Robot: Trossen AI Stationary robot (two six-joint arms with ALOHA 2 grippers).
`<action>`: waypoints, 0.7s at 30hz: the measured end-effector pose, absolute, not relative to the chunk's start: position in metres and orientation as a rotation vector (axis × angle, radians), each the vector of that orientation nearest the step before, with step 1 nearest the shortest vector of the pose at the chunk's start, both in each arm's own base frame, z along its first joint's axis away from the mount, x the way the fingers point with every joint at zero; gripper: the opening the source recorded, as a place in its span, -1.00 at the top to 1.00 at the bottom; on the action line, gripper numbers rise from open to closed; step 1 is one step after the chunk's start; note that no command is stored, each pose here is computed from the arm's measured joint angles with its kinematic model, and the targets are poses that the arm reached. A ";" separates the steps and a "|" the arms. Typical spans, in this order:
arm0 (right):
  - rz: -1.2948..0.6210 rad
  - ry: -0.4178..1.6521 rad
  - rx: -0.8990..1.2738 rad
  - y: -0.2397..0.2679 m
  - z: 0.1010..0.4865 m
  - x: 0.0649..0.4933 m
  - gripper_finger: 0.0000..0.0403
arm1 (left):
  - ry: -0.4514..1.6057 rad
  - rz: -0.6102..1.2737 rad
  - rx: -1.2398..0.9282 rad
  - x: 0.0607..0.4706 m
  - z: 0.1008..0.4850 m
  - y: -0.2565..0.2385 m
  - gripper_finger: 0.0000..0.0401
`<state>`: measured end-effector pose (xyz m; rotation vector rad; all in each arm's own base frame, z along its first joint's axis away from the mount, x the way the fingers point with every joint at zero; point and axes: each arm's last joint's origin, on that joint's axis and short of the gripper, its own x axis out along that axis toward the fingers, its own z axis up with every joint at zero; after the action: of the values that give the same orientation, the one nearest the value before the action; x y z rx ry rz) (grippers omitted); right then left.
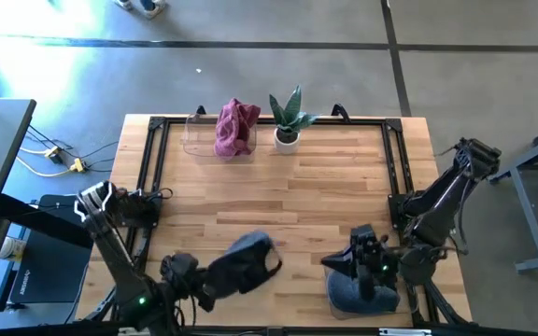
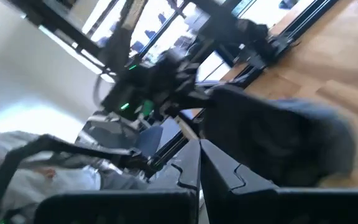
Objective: Pick & Place hat
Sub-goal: Put the blue cap into the bottom transparent bin
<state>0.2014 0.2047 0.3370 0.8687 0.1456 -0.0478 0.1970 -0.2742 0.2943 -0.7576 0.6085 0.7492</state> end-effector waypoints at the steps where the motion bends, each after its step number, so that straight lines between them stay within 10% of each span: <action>1: -0.032 0.150 0.869 0.209 0.334 0.205 1.00 | 0.593 0.749 -0.818 0.195 0.284 -0.272 0.99; 21: 0.020 0.404 0.603 0.230 0.352 0.326 1.00 | 0.575 0.662 -1.027 0.179 0.267 -0.246 1.00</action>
<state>0.3260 0.2299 0.3519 0.6030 0.4038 0.0202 0.1785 -0.2455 0.2675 -1.0272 0.5755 0.6621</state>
